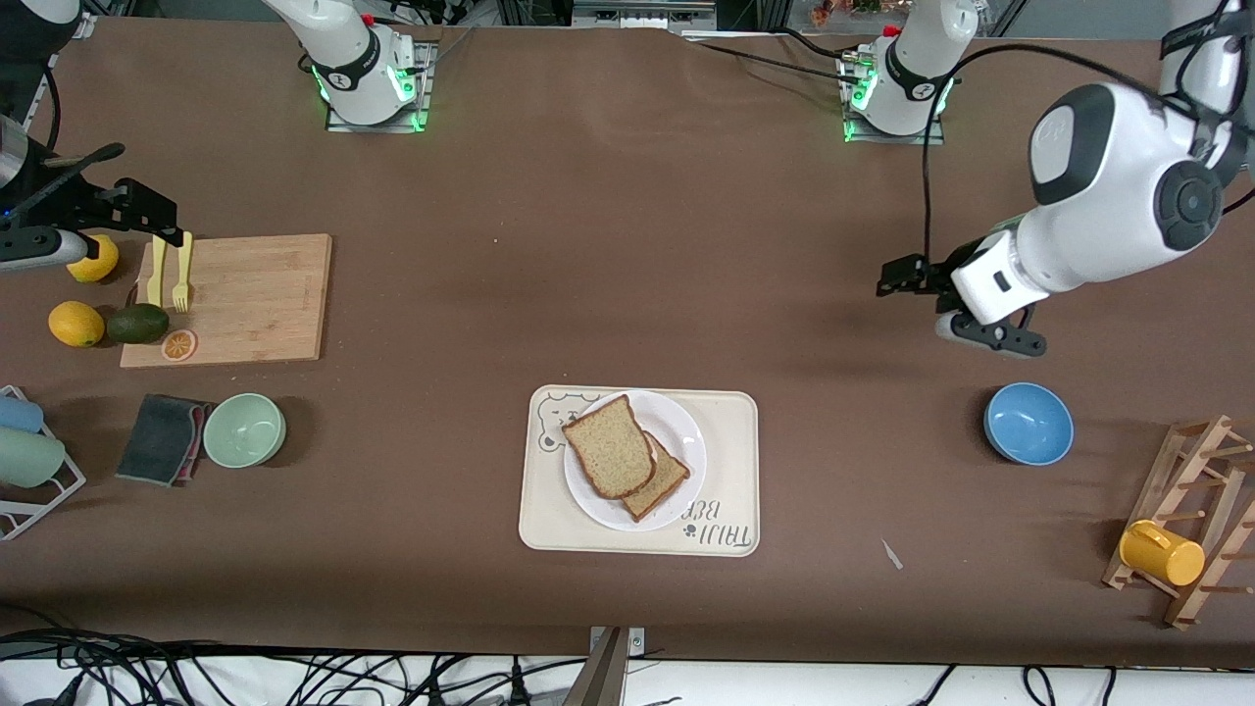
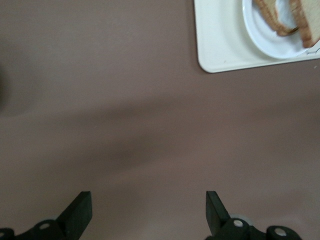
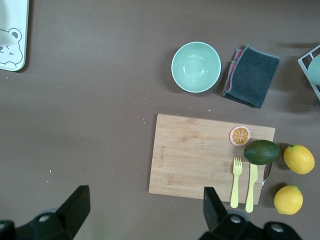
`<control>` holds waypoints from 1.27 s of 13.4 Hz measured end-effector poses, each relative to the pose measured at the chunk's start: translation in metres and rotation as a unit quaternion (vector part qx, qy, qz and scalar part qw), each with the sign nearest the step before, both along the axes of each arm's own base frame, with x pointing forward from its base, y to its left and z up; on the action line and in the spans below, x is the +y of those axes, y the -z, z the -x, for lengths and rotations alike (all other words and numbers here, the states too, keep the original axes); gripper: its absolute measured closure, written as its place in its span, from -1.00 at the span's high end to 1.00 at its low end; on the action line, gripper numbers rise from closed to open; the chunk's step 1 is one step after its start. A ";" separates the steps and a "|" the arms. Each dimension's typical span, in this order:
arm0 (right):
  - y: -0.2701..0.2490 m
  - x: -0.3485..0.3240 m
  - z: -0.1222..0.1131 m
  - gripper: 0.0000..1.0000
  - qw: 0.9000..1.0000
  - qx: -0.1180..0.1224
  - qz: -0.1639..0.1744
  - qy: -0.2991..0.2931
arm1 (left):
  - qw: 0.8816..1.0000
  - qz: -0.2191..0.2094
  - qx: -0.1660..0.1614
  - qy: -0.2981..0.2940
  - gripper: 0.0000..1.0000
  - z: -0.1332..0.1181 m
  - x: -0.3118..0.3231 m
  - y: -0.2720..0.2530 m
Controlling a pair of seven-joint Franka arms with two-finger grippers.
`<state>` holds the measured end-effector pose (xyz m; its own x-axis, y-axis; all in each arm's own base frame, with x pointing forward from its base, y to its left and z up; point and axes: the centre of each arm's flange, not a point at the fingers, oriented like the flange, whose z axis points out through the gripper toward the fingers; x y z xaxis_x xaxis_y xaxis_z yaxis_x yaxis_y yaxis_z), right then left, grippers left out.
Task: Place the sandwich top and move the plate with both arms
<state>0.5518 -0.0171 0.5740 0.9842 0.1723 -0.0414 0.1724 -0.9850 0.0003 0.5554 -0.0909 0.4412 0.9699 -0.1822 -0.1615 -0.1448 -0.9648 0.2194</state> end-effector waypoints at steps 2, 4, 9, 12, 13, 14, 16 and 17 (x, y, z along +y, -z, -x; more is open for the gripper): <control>0.000 0.001 0.000 1.00 1.000 0.000 0.000 -0.001 | 0.999 -0.032 0.006 0.015 1.00 0.004 0.012 -0.027; -0.002 0.001 0.000 1.00 1.000 -0.003 0.000 -0.001 | 0.998 -0.055 0.013 0.021 1.00 0.005 0.023 -0.054; -0.005 0.001 -0.001 1.00 1.000 -0.006 0.000 -0.001 | 0.996 -0.090 0.018 -0.001 1.00 0.005 0.041 -0.111; -0.006 0.001 -0.001 1.00 1.000 -0.006 0.000 -0.001 | 0.995 -0.101 0.013 -0.011 1.00 0.005 0.044 -0.124; -0.006 0.001 -0.001 1.00 1.000 -0.006 0.000 -0.001 | 0.995 -0.102 0.013 -0.015 1.00 0.005 0.044 -0.124; -0.006 0.001 -0.001 1.00 1.000 -0.006 0.000 -0.001 | 0.995 -0.102 0.012 -0.018 1.00 0.004 0.046 -0.126; -0.006 0.001 -0.001 1.00 1.000 -0.006 0.000 -0.001 | 0.995 -0.101 0.006 -0.023 1.00 0.003 0.050 -0.134; -0.006 0.001 -0.001 1.00 1.000 -0.006 0.000 -0.001 | 0.995 -0.101 0.005 -0.025 1.00 0.003 0.053 -0.138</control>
